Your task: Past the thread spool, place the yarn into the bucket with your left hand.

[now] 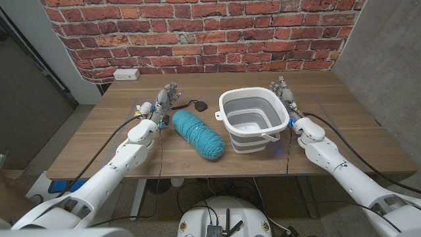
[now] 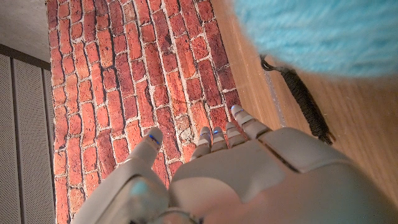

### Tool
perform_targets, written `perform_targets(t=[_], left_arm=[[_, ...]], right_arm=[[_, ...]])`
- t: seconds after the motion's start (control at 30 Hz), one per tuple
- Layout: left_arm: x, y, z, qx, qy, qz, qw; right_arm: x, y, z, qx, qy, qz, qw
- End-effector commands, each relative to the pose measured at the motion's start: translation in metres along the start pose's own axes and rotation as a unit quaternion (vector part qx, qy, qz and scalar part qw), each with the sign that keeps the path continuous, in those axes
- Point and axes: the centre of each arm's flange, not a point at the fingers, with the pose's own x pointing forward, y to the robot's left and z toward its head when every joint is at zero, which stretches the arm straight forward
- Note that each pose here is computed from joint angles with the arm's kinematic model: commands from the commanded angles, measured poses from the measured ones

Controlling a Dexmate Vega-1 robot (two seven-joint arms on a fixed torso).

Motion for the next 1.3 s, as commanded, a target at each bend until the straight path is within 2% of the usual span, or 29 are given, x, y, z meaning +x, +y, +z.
perform_targets(t=[0.03,0.37,0.63,0.97,1.3], left_arm=[[-0.003,-0.007,0.01,0.011,-0.005,0.002,1.0],[-0.011,-0.01,0.018,0.02,-0.008,0.005,1.0],[-0.015,-0.007,0.022,0.029,-0.016,-0.004,0.999],[-0.017,-0.005,0.041,0.064,-0.051,-0.022,0.996],[-0.022,-0.002,0.055,0.095,-0.053,-0.061,0.992]], right_arm=[[0.001,-0.005,0.001,-0.009,-0.011,0.007,0.9999],[-0.004,-0.01,-0.001,-0.007,-0.012,-0.005,0.9999],[-0.005,-0.014,-0.001,-0.01,-0.011,-0.016,0.9998],[-0.009,-0.014,-0.004,-0.005,-0.015,-0.033,0.9993],[-0.009,-0.01,-0.003,-0.009,-0.013,-0.045,0.9989]])
